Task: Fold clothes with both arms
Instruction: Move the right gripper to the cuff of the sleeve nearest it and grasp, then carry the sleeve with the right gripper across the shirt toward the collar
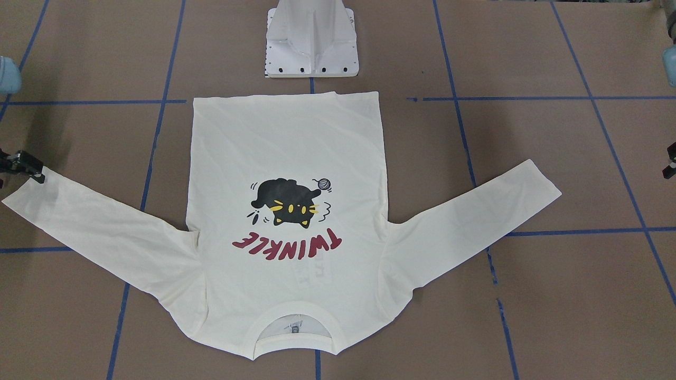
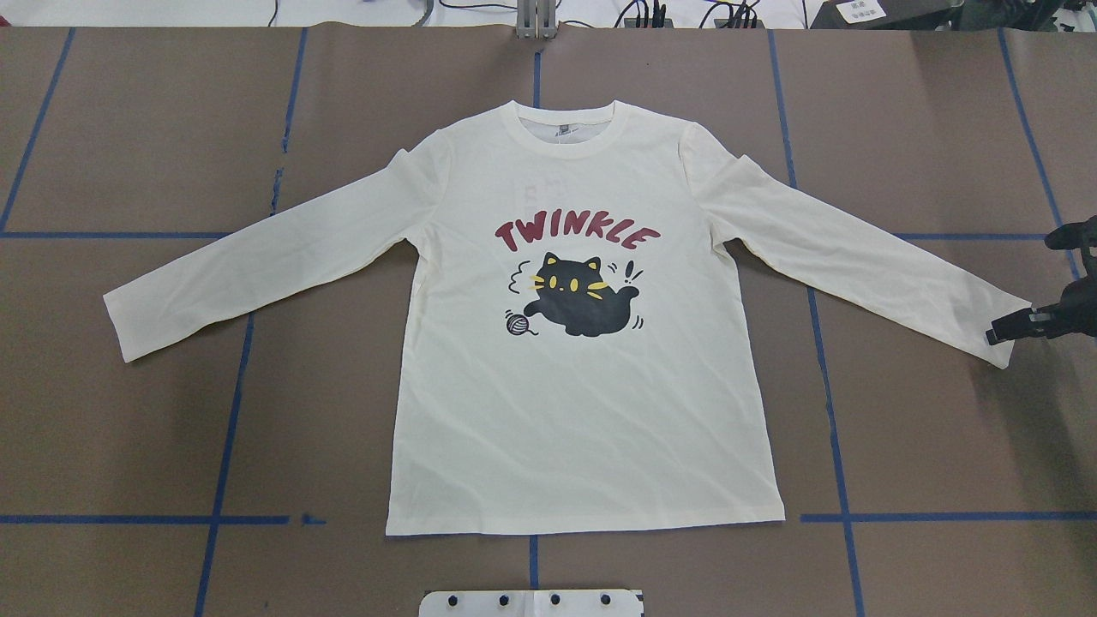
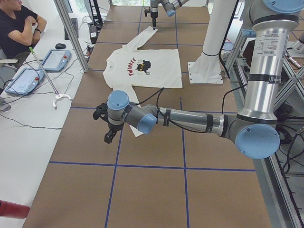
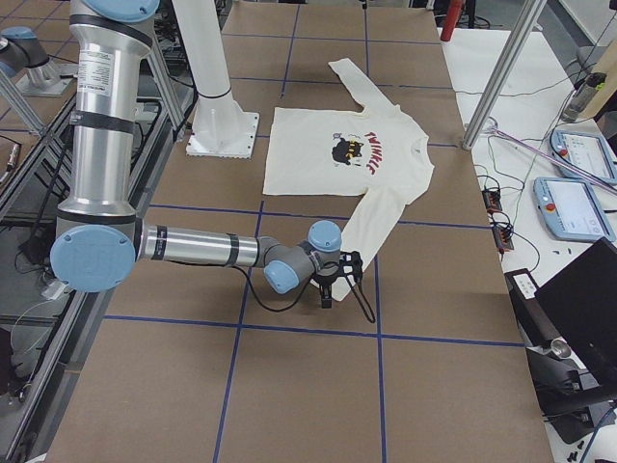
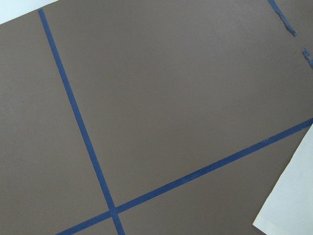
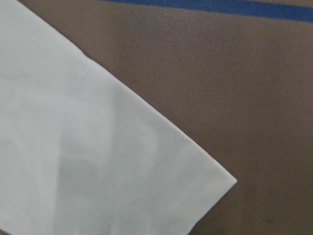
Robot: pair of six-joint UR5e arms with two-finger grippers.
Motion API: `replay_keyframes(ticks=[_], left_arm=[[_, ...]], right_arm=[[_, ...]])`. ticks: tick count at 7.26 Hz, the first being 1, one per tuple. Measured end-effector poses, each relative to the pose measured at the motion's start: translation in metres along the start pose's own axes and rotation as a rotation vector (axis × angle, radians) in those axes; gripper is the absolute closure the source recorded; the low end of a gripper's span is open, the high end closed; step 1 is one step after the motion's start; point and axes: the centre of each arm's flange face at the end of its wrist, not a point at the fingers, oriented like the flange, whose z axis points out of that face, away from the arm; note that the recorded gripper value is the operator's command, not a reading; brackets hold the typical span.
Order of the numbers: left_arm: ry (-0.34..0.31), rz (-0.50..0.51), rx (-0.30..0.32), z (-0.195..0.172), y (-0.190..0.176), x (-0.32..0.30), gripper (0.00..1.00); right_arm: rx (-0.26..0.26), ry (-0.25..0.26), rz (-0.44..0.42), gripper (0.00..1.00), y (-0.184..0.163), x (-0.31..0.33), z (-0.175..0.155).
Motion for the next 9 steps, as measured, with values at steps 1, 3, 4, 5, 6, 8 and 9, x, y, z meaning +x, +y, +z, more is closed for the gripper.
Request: replay_keyframes(ticks=[1, 3, 4, 5, 6, 8, 9], left_arm=[[0.000, 0.000, 0.000, 0.000, 0.000, 0.000, 0.00], [0.001, 0.000, 0.001, 0.000, -0.001, 0.000, 0.00], [0.002, 0.000, 0.002, -0.001, -0.001, 0.001, 0.00], [0.002, 0.000, 0.002, -0.001, -0.001, 0.001, 0.00], [0.002, 0.000, 0.002, -0.001, -0.001, 0.001, 0.00], [0.002, 0.000, 0.002, -0.001, -0.002, 0.001, 0.00], [0.002, 0.000, 0.002, -0.001, -0.002, 0.001, 0.00]], right_arm=[[0.000, -0.004, 0.000, 0.58, -0.002, -0.002, 0.000], [-0.001, -0.010, -0.001, 0.82, -0.003, -0.004, -0.001], [0.000, -0.014, -0.003, 0.93, -0.004, -0.005, -0.002], [0.000, -0.022, -0.007, 1.00, -0.005, -0.009, -0.003], [-0.001, -0.037, -0.012, 1.00, -0.007, -0.013, -0.006], [0.017, -0.064, -0.018, 1.00, -0.014, -0.021, -0.018], [0.041, -0.089, -0.029, 1.00, -0.022, -0.035, -0.033]])
